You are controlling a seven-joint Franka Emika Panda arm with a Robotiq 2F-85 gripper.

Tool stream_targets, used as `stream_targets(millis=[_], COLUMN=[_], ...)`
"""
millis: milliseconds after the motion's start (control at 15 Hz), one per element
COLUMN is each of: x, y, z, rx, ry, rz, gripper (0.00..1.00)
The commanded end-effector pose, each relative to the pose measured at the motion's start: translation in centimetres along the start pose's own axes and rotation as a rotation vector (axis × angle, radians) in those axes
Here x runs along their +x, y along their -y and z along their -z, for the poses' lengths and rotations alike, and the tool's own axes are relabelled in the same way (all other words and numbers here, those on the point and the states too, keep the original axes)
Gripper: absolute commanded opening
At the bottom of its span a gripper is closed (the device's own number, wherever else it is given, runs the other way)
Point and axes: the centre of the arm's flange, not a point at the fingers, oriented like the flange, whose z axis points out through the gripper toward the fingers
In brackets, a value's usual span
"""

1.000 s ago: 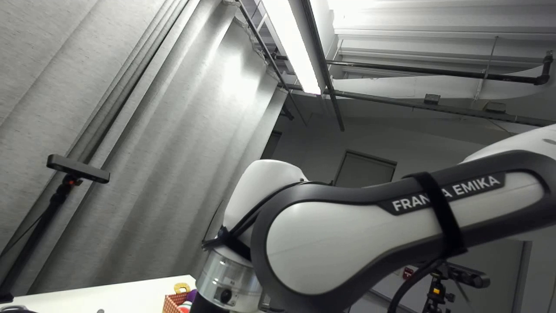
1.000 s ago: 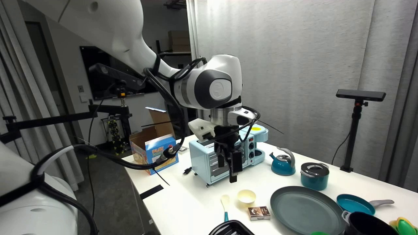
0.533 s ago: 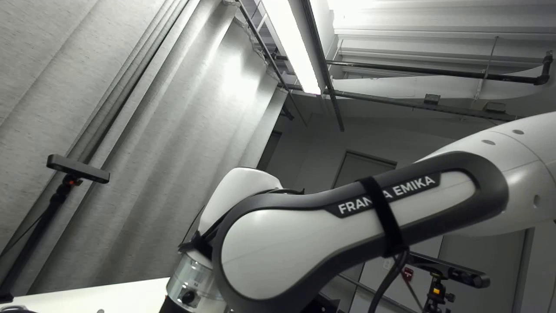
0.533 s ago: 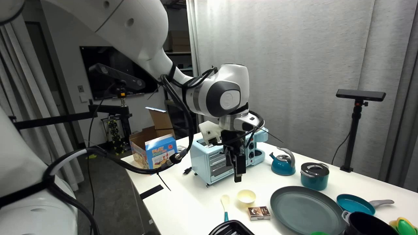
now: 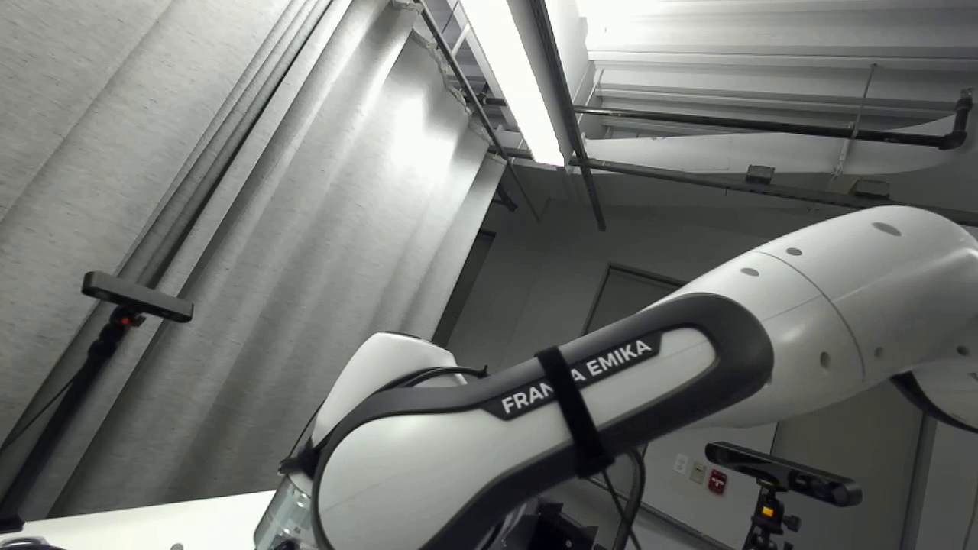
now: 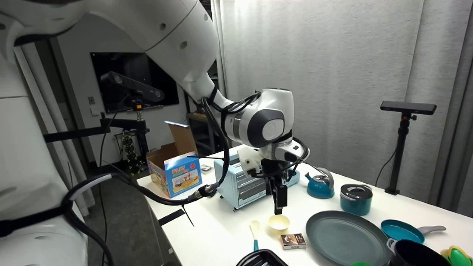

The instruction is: Put the box inside the small bowl

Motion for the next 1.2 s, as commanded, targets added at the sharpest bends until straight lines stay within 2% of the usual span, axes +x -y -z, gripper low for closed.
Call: stream_targets(millis=[0, 667, 1133], x=[2.0, 3.8, 4.3], y=[1.0, 1.0, 1.2], z=[-1.6, -4.9, -7.4], rx=[0.014, 0.031, 0.007], ry=[-0.009, -0.032, -0.018], rz=[-0.038, -0.072, -0.072], gripper=[1.0, 1.0, 1.0])
